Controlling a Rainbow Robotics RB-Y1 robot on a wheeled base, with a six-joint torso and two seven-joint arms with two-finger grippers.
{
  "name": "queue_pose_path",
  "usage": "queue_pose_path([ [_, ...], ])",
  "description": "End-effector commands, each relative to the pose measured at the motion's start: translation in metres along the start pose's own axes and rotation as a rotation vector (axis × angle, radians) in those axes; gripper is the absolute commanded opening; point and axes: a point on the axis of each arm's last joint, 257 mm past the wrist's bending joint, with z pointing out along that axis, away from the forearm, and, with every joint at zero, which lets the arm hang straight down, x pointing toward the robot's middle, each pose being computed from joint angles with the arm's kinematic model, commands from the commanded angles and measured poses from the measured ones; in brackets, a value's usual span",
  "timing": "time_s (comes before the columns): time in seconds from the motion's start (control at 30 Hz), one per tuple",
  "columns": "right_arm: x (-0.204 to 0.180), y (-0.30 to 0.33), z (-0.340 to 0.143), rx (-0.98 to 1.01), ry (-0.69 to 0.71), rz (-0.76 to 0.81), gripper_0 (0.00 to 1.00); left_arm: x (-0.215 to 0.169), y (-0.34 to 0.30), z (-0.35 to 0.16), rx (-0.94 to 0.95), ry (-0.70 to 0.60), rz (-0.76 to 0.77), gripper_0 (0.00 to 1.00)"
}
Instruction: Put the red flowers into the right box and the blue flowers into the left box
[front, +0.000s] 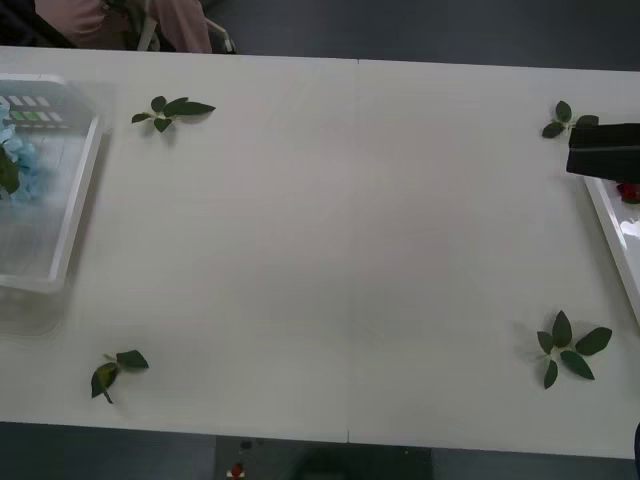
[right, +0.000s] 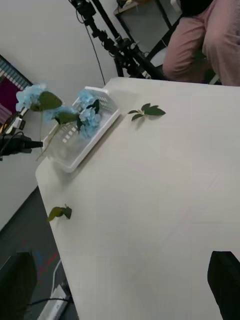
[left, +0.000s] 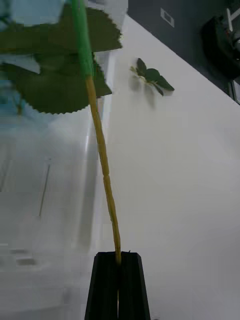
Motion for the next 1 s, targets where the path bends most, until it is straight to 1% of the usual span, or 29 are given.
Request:
queue_pose_path([
  [0.03,0.004,-0.007,-0.011,0.004,0.046,-0.119,1.00,-0.007,0.017,-0.004,-0.039,-0.027,0.086,0.00],
  [0.1,0.007,-0.012,-0.014,0.006,0.053,-0.135,1.00,-0.007,0.019,-0.003,-0.039,-0.035,0.092,0.07],
  [0.13,0.011,-0.018,-0.019,0.010,0.062,-0.163,1.00,-0.006,0.019,-0.002,-0.032,-0.045,0.099,0.18],
  [0.17,0.013,-0.022,-0.022,0.011,0.066,-0.179,1.00,-0.007,0.018,-0.003,-0.027,-0.052,0.109,0.24],
  [0.27,0.019,-0.029,-0.030,0.011,0.082,-0.218,1.00,-0.005,0.018,-0.002,-0.024,-0.049,0.129,0.32],
  [0.33,0.021,-0.034,-0.037,0.015,0.095,-0.258,1.00,-0.005,0.016,0.000,-0.020,-0.048,0.129,0.43],
  [0.37,0.023,-0.037,-0.040,0.021,0.102,-0.284,1.00,-0.005,0.015,0.000,-0.015,-0.049,0.128,0.52],
  [0.43,0.023,-0.043,-0.047,0.032,0.108,-0.336,1.00,-0.003,0.012,0.002,-0.003,-0.049,0.122,0.63],
  [0.5,0.023,-0.048,-0.052,0.039,0.116,-0.379,1.00,-0.003,0.010,0.004,0.002,-0.049,0.121,0.65],
  [0.7,0.022,-0.059,-0.064,0.054,0.133,-0.491,1.00,-0.004,0.007,0.008,0.013,-0.046,0.124,0.66],
  [0.73,0.019,-0.061,-0.067,0.059,0.133,-0.513,1.00,-0.004,0.006,0.009,0.016,-0.046,0.122,0.67],
  [0.8,0.016,-0.064,-0.070,0.066,0.135,-0.523,1.00,-0.005,0.001,0.010,0.028,-0.046,0.128,0.71],
  [0.87,0.012,-0.067,-0.073,0.073,0.139,-0.523,1.00,-0.008,-0.014,0.013,0.067,-0.038,0.153,0.77],
  [1.0,0.000,-0.073,-0.076,0.077,0.141,-0.521,1.00,-0.027,-0.056,0.016,0.130,-0.038,0.256,0.88],
])
